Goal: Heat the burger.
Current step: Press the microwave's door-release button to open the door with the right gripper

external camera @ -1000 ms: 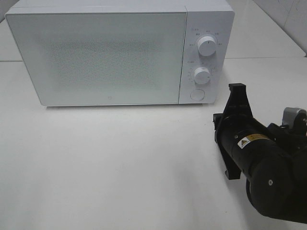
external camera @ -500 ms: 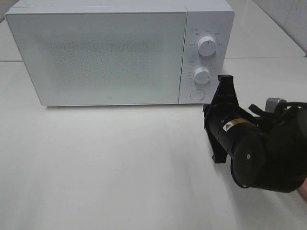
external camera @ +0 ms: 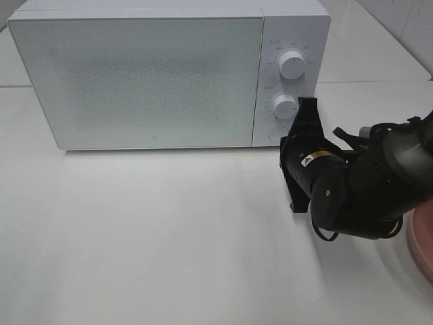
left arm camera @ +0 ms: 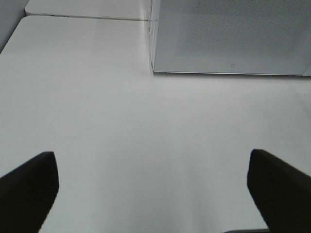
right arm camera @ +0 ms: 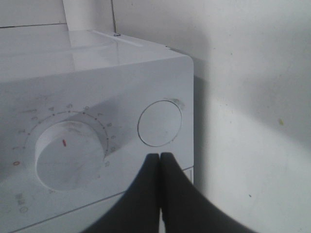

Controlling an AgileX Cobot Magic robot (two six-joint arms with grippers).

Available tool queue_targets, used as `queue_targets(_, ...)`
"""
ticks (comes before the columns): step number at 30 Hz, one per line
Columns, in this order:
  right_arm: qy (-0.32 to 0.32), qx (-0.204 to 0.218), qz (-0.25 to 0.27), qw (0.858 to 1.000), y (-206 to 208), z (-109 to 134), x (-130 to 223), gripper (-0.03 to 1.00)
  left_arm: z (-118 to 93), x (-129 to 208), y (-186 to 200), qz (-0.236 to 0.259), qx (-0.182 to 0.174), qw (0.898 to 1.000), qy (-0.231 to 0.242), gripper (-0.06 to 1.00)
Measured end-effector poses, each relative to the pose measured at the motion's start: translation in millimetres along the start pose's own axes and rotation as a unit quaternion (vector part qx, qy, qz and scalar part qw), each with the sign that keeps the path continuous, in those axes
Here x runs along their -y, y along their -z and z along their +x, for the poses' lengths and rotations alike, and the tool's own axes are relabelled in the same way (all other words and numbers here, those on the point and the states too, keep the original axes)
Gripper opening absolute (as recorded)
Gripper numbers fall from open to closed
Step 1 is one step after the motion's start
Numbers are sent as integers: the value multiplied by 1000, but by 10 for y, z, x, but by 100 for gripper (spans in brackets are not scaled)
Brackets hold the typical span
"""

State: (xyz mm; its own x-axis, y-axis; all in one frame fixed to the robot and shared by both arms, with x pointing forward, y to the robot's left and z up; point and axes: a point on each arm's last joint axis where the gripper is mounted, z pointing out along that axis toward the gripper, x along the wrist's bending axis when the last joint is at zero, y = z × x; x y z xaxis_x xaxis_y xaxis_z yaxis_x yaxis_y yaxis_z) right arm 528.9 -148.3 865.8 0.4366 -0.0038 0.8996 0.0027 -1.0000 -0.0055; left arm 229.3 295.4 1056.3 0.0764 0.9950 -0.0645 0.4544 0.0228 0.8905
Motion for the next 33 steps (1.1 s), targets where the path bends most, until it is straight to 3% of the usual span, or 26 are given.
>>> queue_targets(33, -17, -2, -23, 1000, -537, -5, 70, 3, 0, 0, 0, 0, 0, 1000, 0, 97)
